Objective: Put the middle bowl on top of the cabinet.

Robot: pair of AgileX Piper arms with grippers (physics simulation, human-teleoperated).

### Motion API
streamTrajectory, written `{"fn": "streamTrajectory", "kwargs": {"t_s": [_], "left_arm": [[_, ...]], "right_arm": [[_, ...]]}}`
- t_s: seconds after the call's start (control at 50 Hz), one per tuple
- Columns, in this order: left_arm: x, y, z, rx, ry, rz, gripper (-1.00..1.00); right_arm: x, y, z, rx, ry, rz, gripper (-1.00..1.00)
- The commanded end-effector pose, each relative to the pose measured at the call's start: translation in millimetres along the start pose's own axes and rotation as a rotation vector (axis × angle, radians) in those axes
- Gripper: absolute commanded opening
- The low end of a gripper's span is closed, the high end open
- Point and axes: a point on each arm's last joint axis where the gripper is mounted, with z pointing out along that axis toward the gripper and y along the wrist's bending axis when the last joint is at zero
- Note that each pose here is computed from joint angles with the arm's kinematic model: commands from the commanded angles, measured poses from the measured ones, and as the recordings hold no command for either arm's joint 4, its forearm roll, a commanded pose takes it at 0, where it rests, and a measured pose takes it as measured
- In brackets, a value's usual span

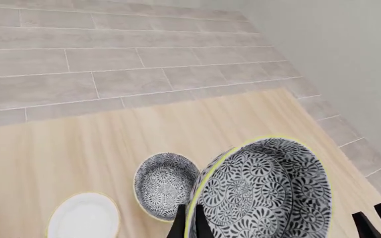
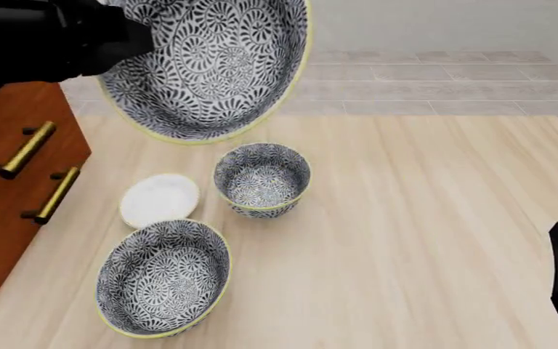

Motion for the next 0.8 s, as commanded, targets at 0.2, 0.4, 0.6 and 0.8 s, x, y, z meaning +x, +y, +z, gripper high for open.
{"fn": "streamTrajectory", "kwargs": {"t_s": [0.2, 0.4, 0.6, 0.8], "left_arm": [[-22.4, 19.8, -15, -0.100, -0.069, -0.065, -1.00], [-36.5, 27.7, -24, -0.150, -0.103, -0.084, -1.00], [-46.8, 39.4, -27, -0.212, -0.127, -0.117, -1.00], [-58.9, 46.6, -40, -0.264, -0.163, -0.130, -1.00]], "right_arm": [[0, 0, 0, 0.002, -0.002, -0.003, 1.00], [0, 0, 0, 0.007, -0.002, -0.002, 1.00], [0, 0, 0, 0.008, -0.001, -0.003, 1.00], [0, 0, 0, 0.009, 0.002, -0.008, 1.00]]}}
